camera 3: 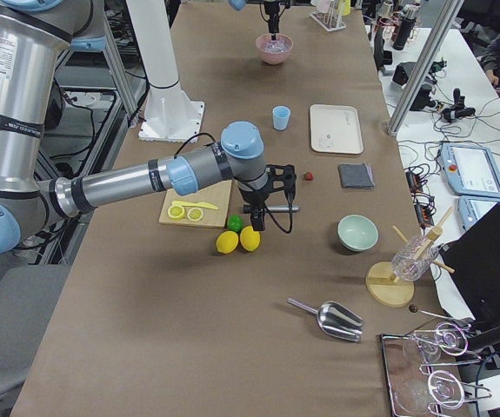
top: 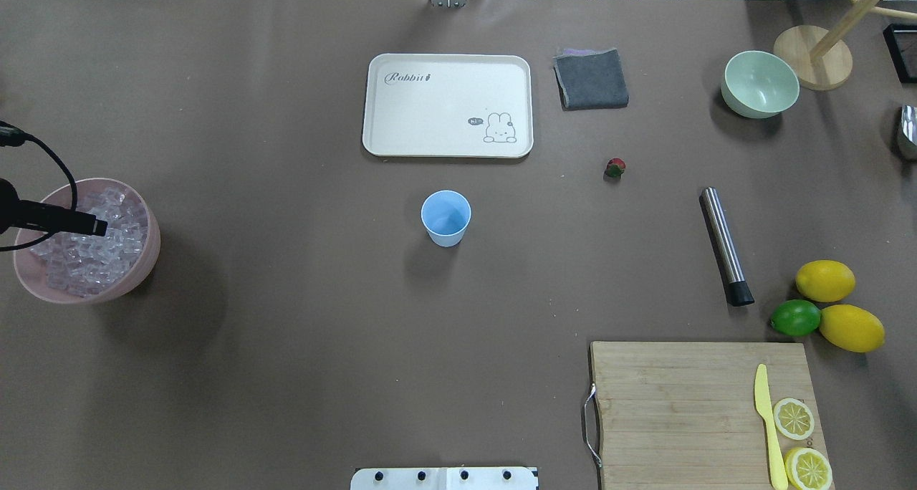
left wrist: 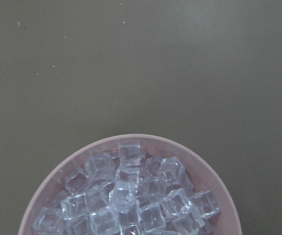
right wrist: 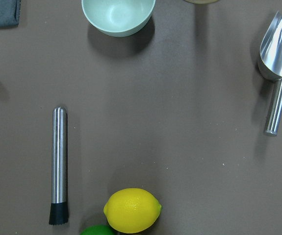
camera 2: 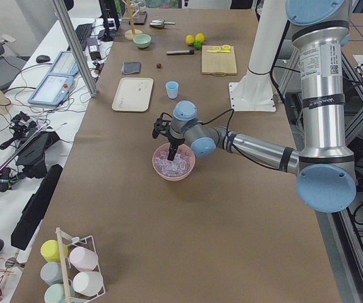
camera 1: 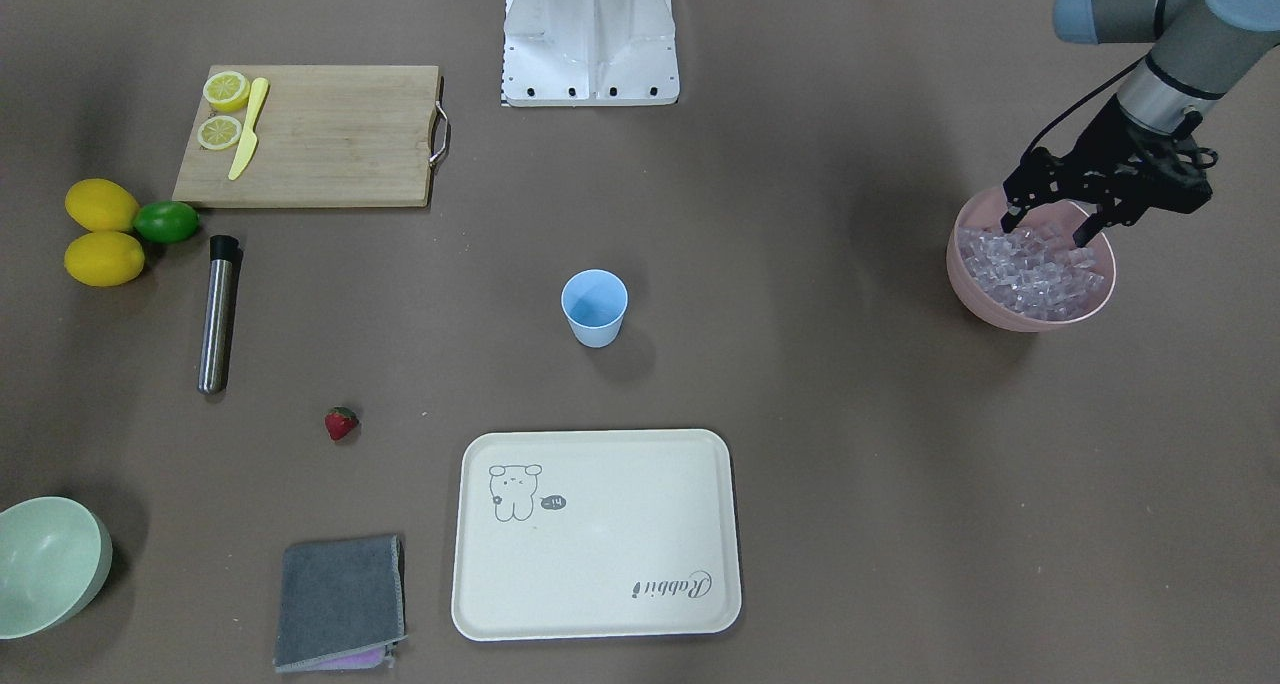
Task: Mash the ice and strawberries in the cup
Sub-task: 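Lower the left gripper into the pink bowl and grasp a clear ice cube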
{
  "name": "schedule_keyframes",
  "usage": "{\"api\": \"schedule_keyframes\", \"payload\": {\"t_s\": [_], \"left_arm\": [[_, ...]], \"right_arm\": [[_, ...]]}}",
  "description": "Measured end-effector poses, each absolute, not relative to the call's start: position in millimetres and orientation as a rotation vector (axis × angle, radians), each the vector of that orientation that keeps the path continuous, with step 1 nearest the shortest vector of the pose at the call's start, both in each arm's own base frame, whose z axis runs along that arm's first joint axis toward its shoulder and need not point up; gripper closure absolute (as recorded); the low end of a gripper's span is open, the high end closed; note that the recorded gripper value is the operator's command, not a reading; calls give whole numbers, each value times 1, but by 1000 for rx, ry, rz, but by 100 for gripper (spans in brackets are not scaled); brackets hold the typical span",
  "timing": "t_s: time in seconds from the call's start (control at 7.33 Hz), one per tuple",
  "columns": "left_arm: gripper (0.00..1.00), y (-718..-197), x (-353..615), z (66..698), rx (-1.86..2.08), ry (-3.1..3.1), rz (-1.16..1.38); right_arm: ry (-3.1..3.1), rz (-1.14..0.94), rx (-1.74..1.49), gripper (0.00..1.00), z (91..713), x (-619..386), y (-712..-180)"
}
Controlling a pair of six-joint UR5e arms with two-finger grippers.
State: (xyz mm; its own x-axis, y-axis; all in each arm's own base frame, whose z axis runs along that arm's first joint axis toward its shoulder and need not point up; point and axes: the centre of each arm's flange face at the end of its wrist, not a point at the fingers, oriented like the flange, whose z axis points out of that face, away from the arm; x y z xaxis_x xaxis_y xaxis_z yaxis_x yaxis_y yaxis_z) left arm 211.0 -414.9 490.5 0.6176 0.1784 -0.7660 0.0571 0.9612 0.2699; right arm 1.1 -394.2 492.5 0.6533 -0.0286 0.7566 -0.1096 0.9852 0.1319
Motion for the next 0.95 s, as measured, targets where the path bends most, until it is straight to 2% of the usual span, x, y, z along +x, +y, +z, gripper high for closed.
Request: {"api": "schedule_keyframes", "payload": {"t_s": [0.68,0.95], "left_arm": [[25,-402,245,508,267,856,110],[38,-403,247,512,268,854,114]], "right_arm": [[-848,48,175,0,494,1,-396],[-846,48,174,0,495,1,-397]]}}
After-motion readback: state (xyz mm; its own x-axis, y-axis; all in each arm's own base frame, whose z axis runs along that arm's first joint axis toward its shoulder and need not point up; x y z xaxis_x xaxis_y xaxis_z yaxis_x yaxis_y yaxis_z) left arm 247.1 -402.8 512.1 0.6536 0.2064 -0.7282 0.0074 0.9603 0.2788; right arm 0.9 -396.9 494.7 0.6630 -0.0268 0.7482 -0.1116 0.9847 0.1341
